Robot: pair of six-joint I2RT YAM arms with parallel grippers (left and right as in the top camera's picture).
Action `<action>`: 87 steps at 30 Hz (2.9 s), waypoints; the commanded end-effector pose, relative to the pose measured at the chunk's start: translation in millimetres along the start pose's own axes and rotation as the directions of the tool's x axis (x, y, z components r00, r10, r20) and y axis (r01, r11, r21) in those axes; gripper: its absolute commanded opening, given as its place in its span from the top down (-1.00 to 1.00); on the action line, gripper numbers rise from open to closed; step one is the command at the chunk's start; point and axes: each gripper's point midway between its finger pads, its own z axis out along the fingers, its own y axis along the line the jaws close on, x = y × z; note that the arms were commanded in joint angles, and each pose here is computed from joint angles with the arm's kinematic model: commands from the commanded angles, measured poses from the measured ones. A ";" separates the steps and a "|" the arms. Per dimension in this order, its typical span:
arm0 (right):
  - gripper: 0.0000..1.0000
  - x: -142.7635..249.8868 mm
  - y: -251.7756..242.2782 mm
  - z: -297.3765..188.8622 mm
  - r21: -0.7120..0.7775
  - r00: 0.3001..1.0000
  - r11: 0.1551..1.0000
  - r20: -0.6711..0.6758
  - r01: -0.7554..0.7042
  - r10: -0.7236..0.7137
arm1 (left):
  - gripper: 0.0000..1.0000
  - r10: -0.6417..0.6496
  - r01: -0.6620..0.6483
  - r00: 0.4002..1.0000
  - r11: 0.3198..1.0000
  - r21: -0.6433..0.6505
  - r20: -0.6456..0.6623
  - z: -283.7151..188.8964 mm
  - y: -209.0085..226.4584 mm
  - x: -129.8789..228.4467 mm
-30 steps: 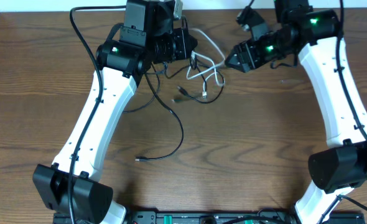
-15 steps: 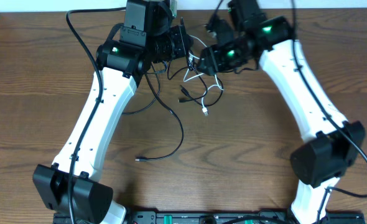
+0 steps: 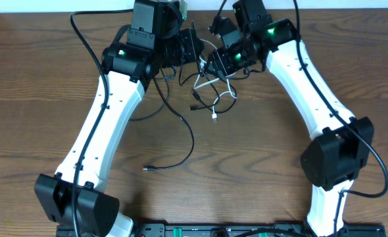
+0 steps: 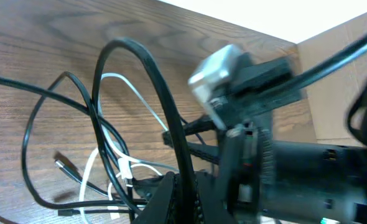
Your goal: Untangle cables
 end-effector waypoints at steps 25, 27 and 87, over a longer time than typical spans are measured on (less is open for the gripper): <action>0.98 101.4 -117.4 36.7 0.162 0.895 0.908 -0.172 -0.386 0.411 | 0.85 -0.059 0.034 0.961 0.995 0.097 0.272 -140.2 17.7 -60.8; 0.98 112.3 -126.8 36.4 0.192 0.874 0.888 -0.179 -0.419 0.451 | 0.86 -0.061 0.032 0.955 0.994 0.103 0.289 -150.0 17.7 -62.5; -0.26 -21.4 47.2 -38.8 -0.273 0.958 0.944 0.165 -0.184 0.235 | 0.85 0.024 -0.046 0.997 0.943 0.330 0.071 -83.8 -32.8 -32.2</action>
